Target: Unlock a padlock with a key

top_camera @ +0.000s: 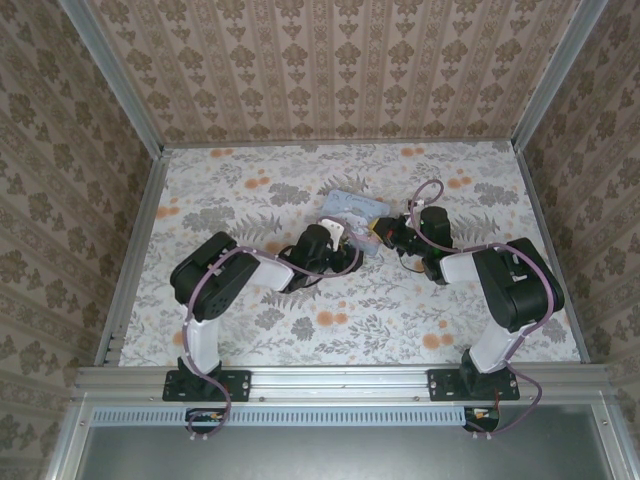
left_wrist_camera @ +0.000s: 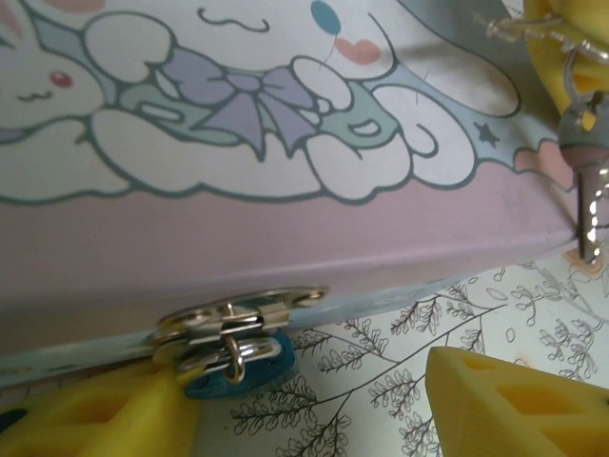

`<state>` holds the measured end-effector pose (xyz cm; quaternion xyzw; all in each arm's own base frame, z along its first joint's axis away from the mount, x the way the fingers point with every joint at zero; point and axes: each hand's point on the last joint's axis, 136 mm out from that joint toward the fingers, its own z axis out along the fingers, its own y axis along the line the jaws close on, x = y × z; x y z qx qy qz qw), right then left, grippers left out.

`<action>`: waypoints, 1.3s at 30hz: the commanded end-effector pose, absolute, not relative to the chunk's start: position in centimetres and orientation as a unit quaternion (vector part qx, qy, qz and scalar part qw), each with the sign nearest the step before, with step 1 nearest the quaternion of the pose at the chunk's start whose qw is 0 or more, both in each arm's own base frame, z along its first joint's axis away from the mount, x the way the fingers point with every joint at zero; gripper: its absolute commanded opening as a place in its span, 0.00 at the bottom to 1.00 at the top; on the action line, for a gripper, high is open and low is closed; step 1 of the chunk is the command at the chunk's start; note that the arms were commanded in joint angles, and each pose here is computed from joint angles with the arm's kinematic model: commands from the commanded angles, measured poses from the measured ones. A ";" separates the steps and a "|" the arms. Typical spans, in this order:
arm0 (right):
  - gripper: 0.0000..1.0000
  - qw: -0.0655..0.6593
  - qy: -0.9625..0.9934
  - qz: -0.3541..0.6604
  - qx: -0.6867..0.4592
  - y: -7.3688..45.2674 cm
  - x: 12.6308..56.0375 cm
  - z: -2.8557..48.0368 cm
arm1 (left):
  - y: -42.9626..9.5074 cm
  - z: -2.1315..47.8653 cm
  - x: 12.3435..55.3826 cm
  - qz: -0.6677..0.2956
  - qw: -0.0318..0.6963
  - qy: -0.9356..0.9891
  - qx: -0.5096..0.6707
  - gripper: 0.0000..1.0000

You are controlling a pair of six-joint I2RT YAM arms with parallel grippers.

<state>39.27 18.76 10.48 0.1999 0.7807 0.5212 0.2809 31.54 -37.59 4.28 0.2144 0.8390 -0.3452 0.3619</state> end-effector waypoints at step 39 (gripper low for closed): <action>0.00 0.269 0.784 0.520 0.209 18.7 39.2 9.0 | -38.8 4.6 31.7 -0.444 0.337 0.827 0.075 0.50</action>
